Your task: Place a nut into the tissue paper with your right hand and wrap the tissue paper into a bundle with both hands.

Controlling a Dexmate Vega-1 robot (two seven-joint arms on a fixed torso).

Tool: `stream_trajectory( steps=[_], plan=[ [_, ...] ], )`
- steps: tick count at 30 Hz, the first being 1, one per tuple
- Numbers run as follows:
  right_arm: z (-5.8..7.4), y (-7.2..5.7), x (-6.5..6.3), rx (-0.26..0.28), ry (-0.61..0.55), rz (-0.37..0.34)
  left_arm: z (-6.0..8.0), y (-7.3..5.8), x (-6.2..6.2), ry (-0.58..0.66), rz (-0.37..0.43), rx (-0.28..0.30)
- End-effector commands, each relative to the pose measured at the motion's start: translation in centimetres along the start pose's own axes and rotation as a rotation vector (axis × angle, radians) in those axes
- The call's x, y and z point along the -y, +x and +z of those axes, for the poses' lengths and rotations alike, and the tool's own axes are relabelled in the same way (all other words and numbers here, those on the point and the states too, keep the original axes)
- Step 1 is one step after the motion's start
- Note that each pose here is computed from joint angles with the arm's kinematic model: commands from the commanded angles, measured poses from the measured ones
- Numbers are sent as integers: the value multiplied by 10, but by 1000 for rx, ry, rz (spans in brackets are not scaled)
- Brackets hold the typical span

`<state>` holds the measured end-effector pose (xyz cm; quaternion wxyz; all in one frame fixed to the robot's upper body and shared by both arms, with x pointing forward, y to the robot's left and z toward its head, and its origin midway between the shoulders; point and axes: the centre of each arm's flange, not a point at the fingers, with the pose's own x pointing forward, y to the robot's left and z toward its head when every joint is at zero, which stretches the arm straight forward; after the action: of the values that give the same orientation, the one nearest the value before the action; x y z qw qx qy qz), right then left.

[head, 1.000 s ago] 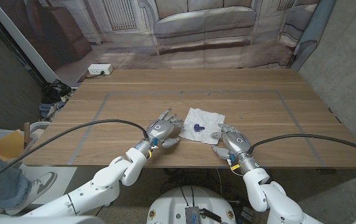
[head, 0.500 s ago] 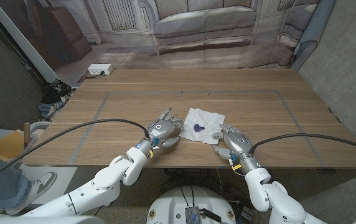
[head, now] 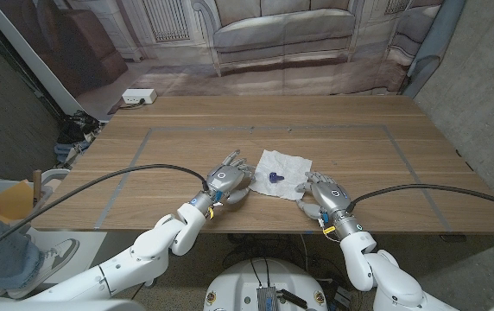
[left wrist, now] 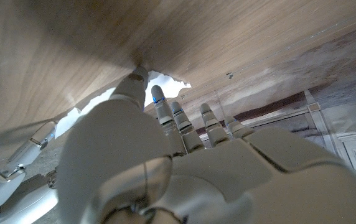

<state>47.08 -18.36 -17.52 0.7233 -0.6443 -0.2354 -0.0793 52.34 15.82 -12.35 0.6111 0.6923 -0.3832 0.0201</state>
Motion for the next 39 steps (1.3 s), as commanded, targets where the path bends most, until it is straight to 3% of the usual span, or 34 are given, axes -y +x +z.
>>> stream_trajectory(
  steps=[1,24,39],
  plan=[
    [-1,4,2,12,29,-61,-4,6,-1,-88,32,0],
    [-1,11,6,-22,126,-81,-16,9,-6,-206,47,-35],
    [-6,14,17,-64,234,-78,-24,18,-20,-322,39,-43]
  ],
)
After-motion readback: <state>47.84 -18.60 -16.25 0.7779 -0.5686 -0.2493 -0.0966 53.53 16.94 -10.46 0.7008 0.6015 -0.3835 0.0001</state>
